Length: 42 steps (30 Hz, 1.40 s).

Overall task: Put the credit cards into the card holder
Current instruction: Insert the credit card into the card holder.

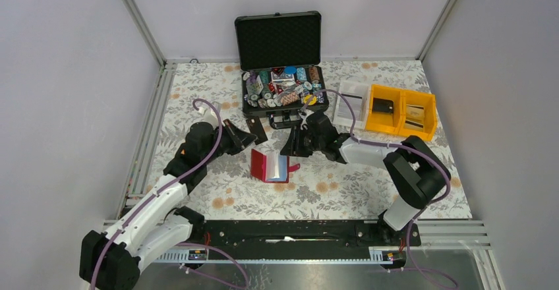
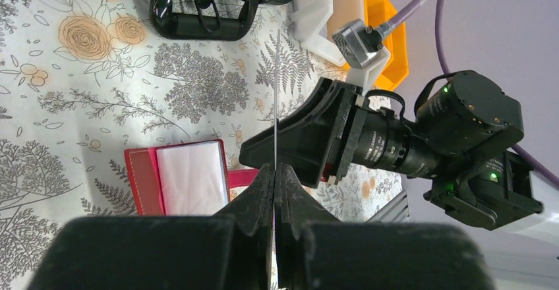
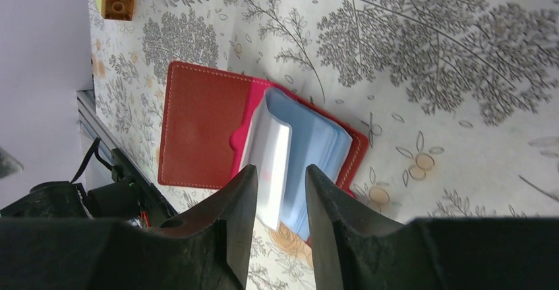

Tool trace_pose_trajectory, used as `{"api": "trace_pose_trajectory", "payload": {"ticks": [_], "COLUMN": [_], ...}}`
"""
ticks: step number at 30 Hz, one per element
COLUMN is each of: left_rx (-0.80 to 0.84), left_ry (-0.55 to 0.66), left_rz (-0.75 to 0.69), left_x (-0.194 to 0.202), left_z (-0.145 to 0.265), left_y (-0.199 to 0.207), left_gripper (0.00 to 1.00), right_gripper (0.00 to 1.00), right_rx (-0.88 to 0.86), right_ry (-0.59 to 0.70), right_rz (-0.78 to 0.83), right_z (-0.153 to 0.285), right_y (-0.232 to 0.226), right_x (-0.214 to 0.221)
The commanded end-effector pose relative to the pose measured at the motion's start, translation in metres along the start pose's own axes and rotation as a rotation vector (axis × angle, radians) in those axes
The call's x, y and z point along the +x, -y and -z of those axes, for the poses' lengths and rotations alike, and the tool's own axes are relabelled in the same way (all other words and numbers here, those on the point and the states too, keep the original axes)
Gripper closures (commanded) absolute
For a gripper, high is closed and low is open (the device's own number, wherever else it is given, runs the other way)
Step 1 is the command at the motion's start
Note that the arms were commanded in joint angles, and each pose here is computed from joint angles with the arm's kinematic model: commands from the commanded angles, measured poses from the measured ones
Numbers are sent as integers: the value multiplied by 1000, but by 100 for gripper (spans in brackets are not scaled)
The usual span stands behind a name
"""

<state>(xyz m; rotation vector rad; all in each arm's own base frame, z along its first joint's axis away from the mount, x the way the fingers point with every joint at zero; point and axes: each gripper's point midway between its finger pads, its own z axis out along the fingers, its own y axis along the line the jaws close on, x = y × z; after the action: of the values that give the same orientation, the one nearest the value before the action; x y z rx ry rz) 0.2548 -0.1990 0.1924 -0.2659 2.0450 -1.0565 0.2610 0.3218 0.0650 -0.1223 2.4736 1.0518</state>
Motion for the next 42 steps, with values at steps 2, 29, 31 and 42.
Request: {"api": "trace_pose_trajectory", "payload": {"ticks": [2,29,31,42], "left_rx": [45,47,37,137], "left_ry": [10,-1,6,20], "left_rz": [-25,-65,-65,-114], "left_x": [-7,-1,-2,10], "left_z": [6,14,16,31], "left_y": [9,-2,-4,-1], "left_gripper": [100,100,100,100], "right_gripper": [61,65,66,60], "right_rx": [-78,-226,-236,-213], "right_ry": [10,-92,-99,-117], "right_rz": [42,57,60,38], "right_z": [-16,-43,-46,-74], "right_y": [-23,-66,-73,-81], "right_x": [-14,2,4,9]}}
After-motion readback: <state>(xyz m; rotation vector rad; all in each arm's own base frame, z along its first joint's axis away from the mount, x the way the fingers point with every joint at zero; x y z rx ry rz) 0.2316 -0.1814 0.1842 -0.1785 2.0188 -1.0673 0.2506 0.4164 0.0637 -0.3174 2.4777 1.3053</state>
